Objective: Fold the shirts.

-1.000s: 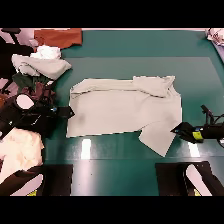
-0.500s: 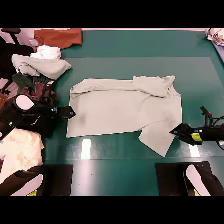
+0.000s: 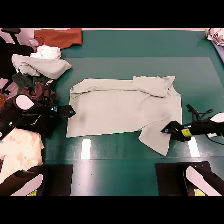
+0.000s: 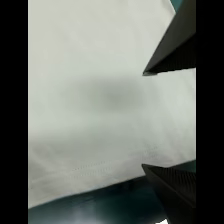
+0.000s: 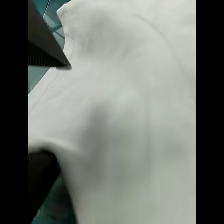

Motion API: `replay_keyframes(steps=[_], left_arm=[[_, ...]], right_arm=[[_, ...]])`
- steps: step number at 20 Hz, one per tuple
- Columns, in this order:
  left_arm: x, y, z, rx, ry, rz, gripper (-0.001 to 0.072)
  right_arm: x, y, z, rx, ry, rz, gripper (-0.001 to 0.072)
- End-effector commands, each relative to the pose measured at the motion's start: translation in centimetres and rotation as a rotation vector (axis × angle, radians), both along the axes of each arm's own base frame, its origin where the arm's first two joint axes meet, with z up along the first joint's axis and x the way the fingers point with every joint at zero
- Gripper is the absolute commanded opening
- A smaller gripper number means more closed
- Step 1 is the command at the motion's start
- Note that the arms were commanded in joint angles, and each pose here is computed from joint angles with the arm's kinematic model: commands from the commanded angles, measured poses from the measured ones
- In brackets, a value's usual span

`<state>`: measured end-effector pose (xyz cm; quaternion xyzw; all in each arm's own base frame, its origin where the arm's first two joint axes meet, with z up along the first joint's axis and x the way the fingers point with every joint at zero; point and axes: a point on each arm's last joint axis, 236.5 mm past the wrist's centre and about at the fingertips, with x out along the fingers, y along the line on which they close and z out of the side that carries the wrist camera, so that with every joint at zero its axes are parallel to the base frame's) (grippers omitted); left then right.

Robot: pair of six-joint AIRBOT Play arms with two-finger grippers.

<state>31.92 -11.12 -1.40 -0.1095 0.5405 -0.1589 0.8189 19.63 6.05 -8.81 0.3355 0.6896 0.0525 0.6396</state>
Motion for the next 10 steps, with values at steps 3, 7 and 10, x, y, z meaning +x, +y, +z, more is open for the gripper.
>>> replay_keyframes(steps=[3,7,10], left_arm=[[0.1,0.1,0.0,0.001,-0.006,0.005,0.0644],[0.2,0.5,-0.2,0.026,-0.01,-0.002,0.0544],[0.3,1.2,-0.9,0.066,-0.008,-0.009,0.0547]], right_arm=[[1.1,2.1,-1.4,-0.032,-0.006,0.074,0.0185],[4.2,1.0,2.2,-0.051,-0.121,0.057,0.0016],[6.3,-1.4,5.7,-0.09,-0.229,-0.029,0.0016]])
